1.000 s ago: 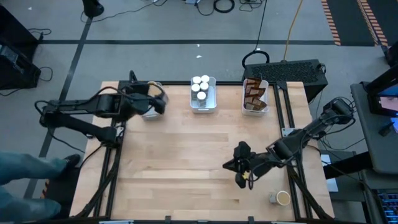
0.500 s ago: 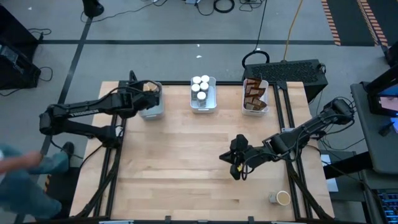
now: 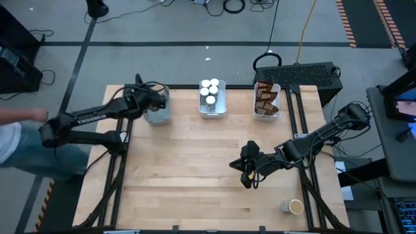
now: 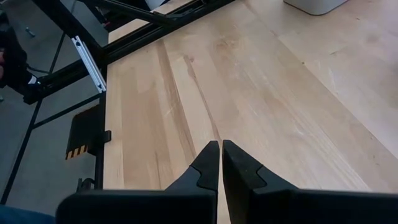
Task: Sort spices by type
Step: Put the gold seasoning bottle into the gray bin
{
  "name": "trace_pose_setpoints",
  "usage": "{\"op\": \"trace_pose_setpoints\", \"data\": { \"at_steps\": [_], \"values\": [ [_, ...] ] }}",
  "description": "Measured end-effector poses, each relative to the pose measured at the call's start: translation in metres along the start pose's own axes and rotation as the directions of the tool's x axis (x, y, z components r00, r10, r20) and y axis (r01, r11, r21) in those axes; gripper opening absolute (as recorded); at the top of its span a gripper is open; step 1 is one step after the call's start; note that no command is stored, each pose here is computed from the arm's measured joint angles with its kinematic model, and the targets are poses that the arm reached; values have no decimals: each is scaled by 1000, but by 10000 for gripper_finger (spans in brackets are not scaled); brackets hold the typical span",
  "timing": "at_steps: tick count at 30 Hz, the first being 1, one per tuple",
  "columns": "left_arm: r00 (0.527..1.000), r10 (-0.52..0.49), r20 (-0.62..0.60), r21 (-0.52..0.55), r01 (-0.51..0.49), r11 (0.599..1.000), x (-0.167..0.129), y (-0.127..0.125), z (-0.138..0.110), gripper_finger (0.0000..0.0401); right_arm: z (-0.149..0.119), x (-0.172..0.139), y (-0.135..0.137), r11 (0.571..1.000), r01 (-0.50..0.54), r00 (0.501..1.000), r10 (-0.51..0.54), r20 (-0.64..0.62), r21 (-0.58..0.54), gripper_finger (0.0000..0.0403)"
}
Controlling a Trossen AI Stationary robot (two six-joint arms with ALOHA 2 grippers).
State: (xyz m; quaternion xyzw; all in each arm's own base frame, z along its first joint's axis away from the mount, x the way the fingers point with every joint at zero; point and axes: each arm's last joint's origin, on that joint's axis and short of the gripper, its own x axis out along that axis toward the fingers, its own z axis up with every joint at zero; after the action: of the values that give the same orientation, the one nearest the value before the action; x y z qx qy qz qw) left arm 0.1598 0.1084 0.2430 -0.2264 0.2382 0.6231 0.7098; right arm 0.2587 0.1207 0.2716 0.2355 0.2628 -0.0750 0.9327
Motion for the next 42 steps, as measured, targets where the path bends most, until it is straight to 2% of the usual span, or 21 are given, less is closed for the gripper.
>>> {"op": "trace_pose_setpoints", "data": {
  "at_steps": [3, 13, 19, 22, 36, 42],
  "values": [
    [999, -33, -6, -17, 33, 999, 6, -1, -4, 283, 0, 0, 0, 1000, 1, 1000, -1, 0, 2, 0],
    [999, 23, -39, 21, -23, 1000, 22, 6, -18, 283, 1, 1, -2, 1000, 7, 1000, -7, 4, 23, 0],
    [999, 15, -50, 43, -13, 999, 28, 10, -17, 283, 3, 2, -3, 999, 10, 1000, -10, 7, 32, 0],
    [1000, 3, -13, 55, -2, 999, 31, 11, -10, 283, 3, 2, -3, 999, 12, 1000, -12, 8, 32, 0],
    [996, 86, -25, 20, -86, 996, 48, 25, -2, 283, 4, 2, -4, 999, 15, 1000, -15, 11, 36, 0],
    [998, 49, -29, -8, -49, 999, 61, 18, 0, 283, 4, 2, -4, 999, 15, 1000, -16, 11, 35, 0]
  ]
}}
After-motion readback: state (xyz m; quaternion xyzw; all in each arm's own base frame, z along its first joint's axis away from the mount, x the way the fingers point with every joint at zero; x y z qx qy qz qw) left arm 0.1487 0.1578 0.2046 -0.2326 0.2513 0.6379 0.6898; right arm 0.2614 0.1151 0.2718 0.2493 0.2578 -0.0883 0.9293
